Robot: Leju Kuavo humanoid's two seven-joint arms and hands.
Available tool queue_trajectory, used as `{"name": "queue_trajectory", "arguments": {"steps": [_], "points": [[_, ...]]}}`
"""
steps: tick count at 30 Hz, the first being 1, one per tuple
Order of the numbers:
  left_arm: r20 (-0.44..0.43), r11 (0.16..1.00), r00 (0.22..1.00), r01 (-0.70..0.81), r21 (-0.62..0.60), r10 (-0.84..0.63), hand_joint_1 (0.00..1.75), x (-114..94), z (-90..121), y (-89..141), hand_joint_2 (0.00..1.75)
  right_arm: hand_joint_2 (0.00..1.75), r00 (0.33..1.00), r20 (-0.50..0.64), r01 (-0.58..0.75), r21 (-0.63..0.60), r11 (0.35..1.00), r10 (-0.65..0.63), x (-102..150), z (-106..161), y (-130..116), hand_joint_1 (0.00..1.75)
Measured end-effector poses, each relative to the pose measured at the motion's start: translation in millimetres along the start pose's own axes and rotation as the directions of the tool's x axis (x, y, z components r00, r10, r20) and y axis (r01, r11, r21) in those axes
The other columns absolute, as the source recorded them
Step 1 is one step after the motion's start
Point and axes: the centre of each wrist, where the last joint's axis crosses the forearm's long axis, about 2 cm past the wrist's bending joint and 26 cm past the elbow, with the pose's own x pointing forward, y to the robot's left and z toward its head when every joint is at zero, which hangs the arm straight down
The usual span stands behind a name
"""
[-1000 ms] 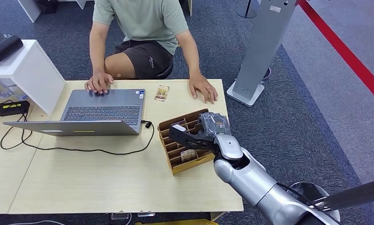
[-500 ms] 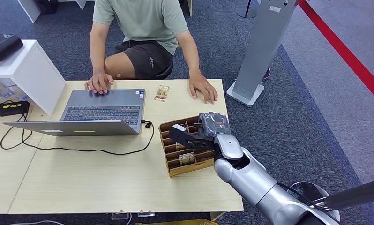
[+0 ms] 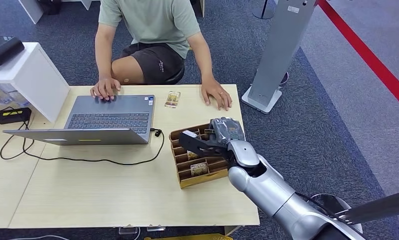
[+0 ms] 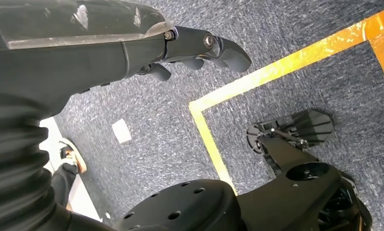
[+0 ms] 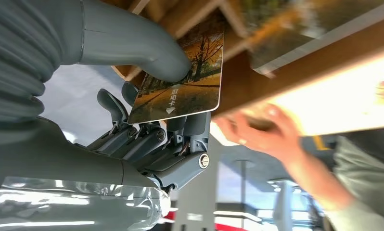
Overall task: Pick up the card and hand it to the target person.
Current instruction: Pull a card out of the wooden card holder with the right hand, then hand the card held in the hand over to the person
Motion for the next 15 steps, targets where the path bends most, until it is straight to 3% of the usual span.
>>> {"name": "queue_trajectory", "arguments": {"steps": [9,15], "points": [[0.024,1.000,0.999,0.026,-0.007,-0.025,0.00,18.1,1.2,0.5,1.75,1.75,0.976,0.194,0.110,-0.032,0.993,-0.102,50.0,-41.4,-53.6,1.50],[0.031,1.000,0.999,0.026,-0.015,-0.026,0.00,20.3,1.6,-3.7,1.75,1.75,0.979,0.175,0.111,-0.023,0.994,-0.106,67.4,-59.4,-65.1,1.50]]}}
